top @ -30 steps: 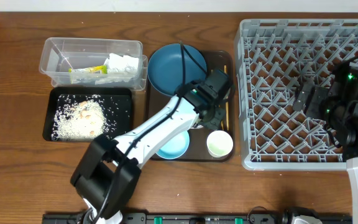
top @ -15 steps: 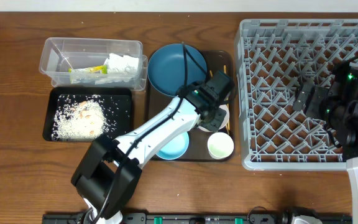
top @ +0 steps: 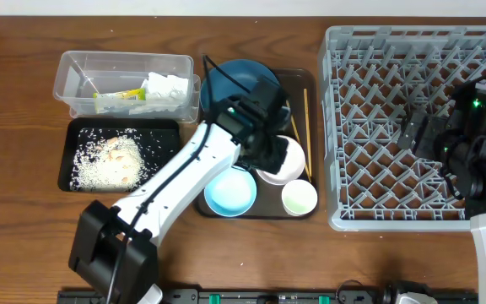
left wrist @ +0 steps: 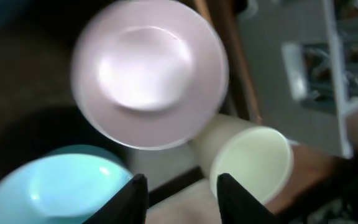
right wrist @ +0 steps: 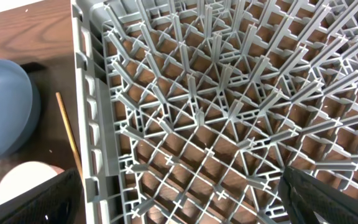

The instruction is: Sort waste into correct bins and load items into the dishwasher rack

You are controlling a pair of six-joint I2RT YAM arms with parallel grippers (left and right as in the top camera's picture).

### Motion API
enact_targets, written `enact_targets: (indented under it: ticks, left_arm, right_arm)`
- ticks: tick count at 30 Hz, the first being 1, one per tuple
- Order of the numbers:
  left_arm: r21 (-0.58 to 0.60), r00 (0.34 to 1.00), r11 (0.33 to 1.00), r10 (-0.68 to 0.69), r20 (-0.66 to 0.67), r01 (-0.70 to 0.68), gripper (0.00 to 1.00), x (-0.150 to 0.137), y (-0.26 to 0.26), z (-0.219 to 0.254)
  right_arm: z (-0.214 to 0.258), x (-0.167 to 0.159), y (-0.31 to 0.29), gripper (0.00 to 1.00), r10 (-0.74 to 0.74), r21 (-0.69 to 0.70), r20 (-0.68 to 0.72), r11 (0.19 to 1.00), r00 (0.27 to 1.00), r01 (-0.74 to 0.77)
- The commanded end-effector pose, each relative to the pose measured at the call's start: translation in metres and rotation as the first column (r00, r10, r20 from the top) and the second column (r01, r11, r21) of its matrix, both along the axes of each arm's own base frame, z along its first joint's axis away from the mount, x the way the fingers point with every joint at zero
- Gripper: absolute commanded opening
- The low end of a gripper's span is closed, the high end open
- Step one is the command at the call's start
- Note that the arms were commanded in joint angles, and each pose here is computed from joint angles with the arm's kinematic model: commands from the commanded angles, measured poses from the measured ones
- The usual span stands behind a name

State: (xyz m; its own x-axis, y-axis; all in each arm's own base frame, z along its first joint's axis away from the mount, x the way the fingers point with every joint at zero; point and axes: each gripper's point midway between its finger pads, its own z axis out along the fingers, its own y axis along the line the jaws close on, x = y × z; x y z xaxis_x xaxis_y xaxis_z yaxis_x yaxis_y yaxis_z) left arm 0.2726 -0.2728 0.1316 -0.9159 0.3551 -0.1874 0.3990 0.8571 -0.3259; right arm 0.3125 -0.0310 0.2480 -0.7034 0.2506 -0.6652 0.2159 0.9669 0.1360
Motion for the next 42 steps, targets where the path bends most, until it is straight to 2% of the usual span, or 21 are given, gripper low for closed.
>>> enact_targets:
  ticks: [1,6,15,17,18,20,21,26,29,32,35,39,42]
  left_arm:
    - [-0.003,0.998,0.999,-0.053,-0.037,0.053,0.47,-0.020,-0.014,-0.006]
    - [0.132,0.997,0.991,-0.014,-0.070,0.023,0.54,-0.034,-0.004,-0.040]
    - [0.190,0.990,0.979,-0.048,-0.134,0.073,0.56,-0.050,-0.011,-0.076]
    - [0.191,0.989,0.978,-0.056,-0.134,0.081,0.48,-0.051,-0.014,-0.078]
    - [0.189,0.990,0.979,-0.056,-0.132,0.081,0.40,-0.051,-0.014,-0.078]
    - [0.183,0.990,0.980,-0.057,-0.127,0.080,0.15,-0.049,-0.015,-0.078]
    - [0.183,0.991,0.980,-0.054,-0.126,0.077,0.08,-0.049,-0.015,-0.078]
    - [0.172,0.990,0.985,-0.007,-0.139,0.031,0.06,-0.036,-0.005,-0.063]
    - [0.147,0.985,0.988,0.067,-0.156,-0.044,0.06,-0.021,0.015,-0.042]
    - [-0.028,0.977,0.996,0.076,-0.197,-0.083,0.06,-0.007,0.022,-0.011]
    - [-0.299,0.971,0.945,0.061,-0.233,-0.131,0.06,0.012,0.022,0.031]
    - [-0.609,0.969,0.776,0.009,-0.249,-0.164,0.06,0.037,0.028,0.085]
    - [-0.752,0.973,0.645,-0.053,-0.224,-0.137,0.06,0.046,0.034,0.117]
  right_arm:
    - [0.009,0.002,-0.003,0.99,-0.015,0.007,0.024,1.000,1.000,0.015]
    - [0.008,0.001,-0.003,0.99,-0.015,0.007,0.022,1.000,1.000,0.015]
    - [0.007,0.000,-0.002,0.99,-0.015,0.009,0.013,1.000,1.000,0.015]
    - [0.006,-0.001,-0.002,0.99,-0.015,0.009,0.007,1.000,1.000,0.015]
    - [0.006,-0.002,-0.002,0.99,-0.015,0.010,0.005,1.000,1.000,0.015]
    - [0.005,-0.002,-0.002,0.99,-0.015,0.009,0.004,1.000,1.000,0.015]
    - [0.005,-0.002,-0.002,0.99,-0.014,0.010,0.004,1.000,1.000,0.014]
    - [0.008,0.000,0.021,0.99,0.079,0.108,0.024,0.991,0.997,-0.081]
    - [0.011,0.001,0.041,0.99,0.155,0.188,0.047,0.969,0.987,-0.161]
    - [0.015,0.002,0.061,0.99,0.233,0.268,0.074,0.932,0.970,-0.244]
    - [0.021,0.004,0.093,0.99,0.395,0.336,0.141,0.844,0.908,-0.419]
    - [0.033,0.007,0.139,0.99,0.572,0.405,0.263,0.665,0.777,-0.627]
    - [0.037,0.012,0.169,0.99,0.649,0.419,0.334,0.547,0.683,-0.725]
